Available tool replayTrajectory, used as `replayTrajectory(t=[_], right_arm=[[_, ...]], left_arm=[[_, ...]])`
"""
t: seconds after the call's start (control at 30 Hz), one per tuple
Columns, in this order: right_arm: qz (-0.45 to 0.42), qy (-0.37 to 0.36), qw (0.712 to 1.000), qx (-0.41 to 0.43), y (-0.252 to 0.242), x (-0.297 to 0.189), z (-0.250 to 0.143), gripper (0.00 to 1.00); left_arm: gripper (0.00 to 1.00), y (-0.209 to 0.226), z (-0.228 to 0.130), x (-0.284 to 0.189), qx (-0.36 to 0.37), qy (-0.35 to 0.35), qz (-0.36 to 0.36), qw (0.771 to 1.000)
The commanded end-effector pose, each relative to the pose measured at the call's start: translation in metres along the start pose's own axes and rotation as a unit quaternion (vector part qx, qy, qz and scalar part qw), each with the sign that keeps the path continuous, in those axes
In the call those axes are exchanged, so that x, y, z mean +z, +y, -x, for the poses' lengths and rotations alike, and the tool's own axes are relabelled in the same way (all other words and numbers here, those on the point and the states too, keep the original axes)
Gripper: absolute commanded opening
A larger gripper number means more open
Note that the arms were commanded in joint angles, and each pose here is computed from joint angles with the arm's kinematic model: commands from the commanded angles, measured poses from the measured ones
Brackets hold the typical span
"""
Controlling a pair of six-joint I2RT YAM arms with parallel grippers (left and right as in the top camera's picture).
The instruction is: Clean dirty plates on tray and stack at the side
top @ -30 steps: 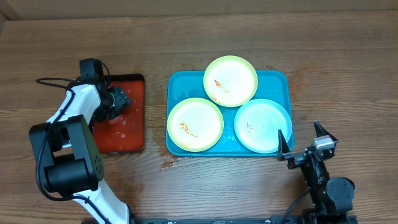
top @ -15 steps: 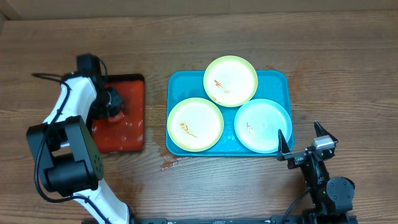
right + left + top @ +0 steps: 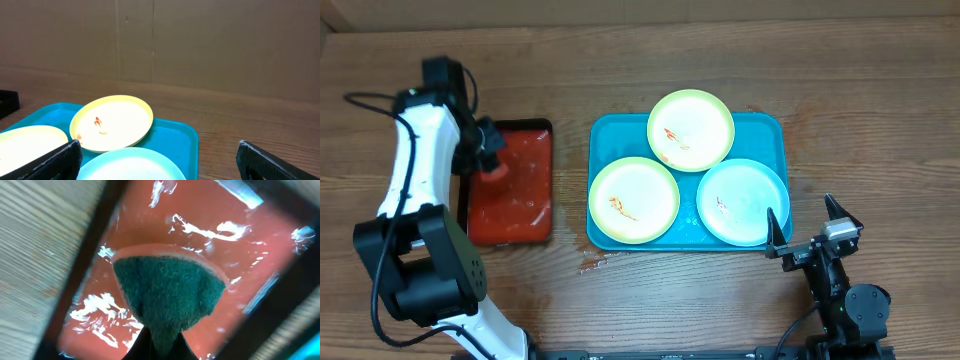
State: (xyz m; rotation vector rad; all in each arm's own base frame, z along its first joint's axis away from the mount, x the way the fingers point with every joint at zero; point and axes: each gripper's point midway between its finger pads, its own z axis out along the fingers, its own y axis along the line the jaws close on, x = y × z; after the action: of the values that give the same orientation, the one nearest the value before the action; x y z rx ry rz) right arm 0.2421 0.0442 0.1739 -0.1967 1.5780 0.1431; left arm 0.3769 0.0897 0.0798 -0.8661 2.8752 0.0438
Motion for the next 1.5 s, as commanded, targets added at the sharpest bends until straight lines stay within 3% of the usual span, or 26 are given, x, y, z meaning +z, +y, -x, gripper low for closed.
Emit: replayTrajectory(t=[0.0,0.2,0.4,0.57,0.83,1.1,1.47], right_arm=[[-0.001,-0.001,1.0,0.003,0.0,0.0,-0.002,1.0],[-0.001,-0.001,1.0,0.003,0.0,0.0,-0.002,1.0],[-0.001,-0.001,1.0,0.003,0.0,0.0,-0.002,1.0],[-0.001,-0.001,1.0,0.003,0.0,0.0,-0.002,1.0],[-0.001,-0.001,1.0,0.003,0.0,0.0,-0.002,1.0],[-0.001,-0.001,1.0,0.003,0.0,0.0,-0.002,1.0],[-0.001,-0.001,1.0,0.003,0.0,0.0,-0.002,1.0]], left_arm=[[0.04,0.004,-0.029,0.025,0.006,0.041,0.0,0.999],[0.04,-0.015,-0.031,-0.007,0.079,0.065,-0.053,0.993],[0.04,-0.072,-0.038,-0.088,0.163,0.031,-0.172,0.971],[0.04,-0.118,-0.089,-0.106,0.255,0.055,-0.201,0.944],[0.04,-0.188,-0.179,-0.066,0.402,0.074,-0.188,0.893],[0.04,-0.205,-0.203,-0.012,0.405,0.018,-0.118,0.907],[0.04,-0.198,-0.208,0.025,0.29,0.012,-0.117,0.95]])
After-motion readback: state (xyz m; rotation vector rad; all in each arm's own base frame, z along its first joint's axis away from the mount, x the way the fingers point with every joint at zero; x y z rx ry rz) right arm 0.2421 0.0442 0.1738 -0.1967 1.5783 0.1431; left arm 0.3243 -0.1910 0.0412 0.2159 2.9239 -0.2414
